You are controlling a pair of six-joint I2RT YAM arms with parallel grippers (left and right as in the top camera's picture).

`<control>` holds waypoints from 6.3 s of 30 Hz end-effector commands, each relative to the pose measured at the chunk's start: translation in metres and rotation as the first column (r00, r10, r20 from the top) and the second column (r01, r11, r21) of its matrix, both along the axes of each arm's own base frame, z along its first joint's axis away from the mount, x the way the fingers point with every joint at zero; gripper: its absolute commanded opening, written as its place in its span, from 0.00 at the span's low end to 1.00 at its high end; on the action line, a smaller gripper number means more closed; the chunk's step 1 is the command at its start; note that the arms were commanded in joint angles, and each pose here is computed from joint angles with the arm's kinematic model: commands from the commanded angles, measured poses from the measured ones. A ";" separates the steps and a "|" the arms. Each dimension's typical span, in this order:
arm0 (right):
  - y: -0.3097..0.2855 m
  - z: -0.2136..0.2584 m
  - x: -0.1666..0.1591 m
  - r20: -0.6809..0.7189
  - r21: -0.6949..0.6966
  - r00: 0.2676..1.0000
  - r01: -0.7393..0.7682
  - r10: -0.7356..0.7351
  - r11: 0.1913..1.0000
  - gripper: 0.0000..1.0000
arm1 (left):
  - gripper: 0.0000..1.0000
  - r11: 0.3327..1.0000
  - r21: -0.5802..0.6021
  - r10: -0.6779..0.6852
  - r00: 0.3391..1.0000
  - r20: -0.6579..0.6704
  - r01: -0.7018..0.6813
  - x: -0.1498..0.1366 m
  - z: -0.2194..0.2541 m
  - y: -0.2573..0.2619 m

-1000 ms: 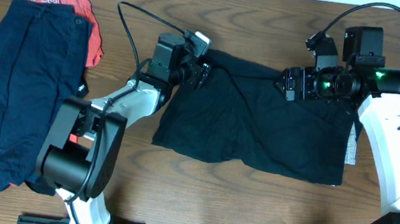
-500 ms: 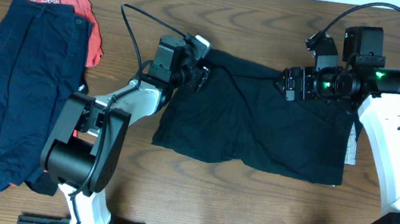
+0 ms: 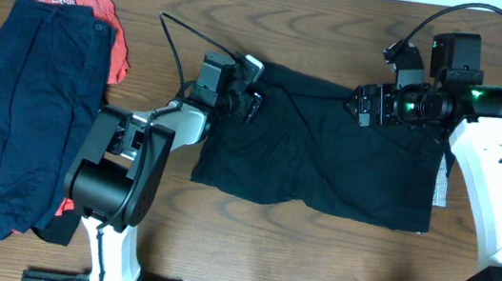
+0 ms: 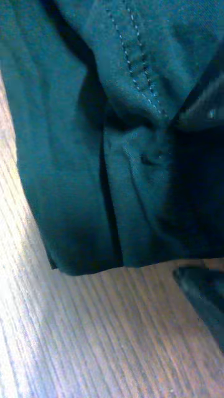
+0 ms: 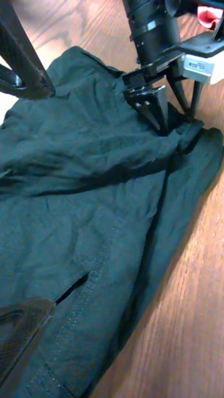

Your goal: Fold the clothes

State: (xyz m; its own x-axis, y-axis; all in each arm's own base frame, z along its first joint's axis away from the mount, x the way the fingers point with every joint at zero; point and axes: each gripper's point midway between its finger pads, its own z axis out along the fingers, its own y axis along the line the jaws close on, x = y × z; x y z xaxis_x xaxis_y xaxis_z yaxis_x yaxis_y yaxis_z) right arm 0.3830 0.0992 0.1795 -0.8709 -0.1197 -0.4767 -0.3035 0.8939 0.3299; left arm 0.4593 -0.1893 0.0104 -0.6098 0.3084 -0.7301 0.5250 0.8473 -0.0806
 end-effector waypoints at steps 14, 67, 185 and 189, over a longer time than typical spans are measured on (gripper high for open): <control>-0.002 0.008 0.001 0.029 0.001 1.000 -0.003 0.003 1.000 0.99 | 0.06 0.999 -0.052 0.011 0.997 0.074 -0.007 0.016 0.022 -0.007; -0.140 -0.119 -0.084 -0.358 -0.279 0.661 0.599 -0.660 0.751 0.89 | 0.98 0.950 0.013 0.305 0.937 0.173 -0.312 0.005 0.134 0.053; -0.225 -0.158 0.025 -0.043 -0.201 0.814 0.561 -0.580 0.803 0.99 | 0.40 0.928 -0.152 0.221 0.831 -0.510 -0.340 -0.058 -0.019 -0.003; -0.228 -0.169 0.023 -0.065 -0.206 0.808 0.563 -0.586 0.800 0.99 | 0.40 0.928 -0.152 0.221 0.831 -0.510 -0.340 -0.058 -0.019 -0.003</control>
State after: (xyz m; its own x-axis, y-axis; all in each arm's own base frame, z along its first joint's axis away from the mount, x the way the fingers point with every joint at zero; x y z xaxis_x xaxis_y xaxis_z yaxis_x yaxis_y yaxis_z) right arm 0.4099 -0.1208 0.0205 -0.8465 0.3498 -0.4014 0.3085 0.9367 0.1656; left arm 0.4078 -0.1920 0.0103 -0.9121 -0.0730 -0.4034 0.1375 0.8725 -0.4688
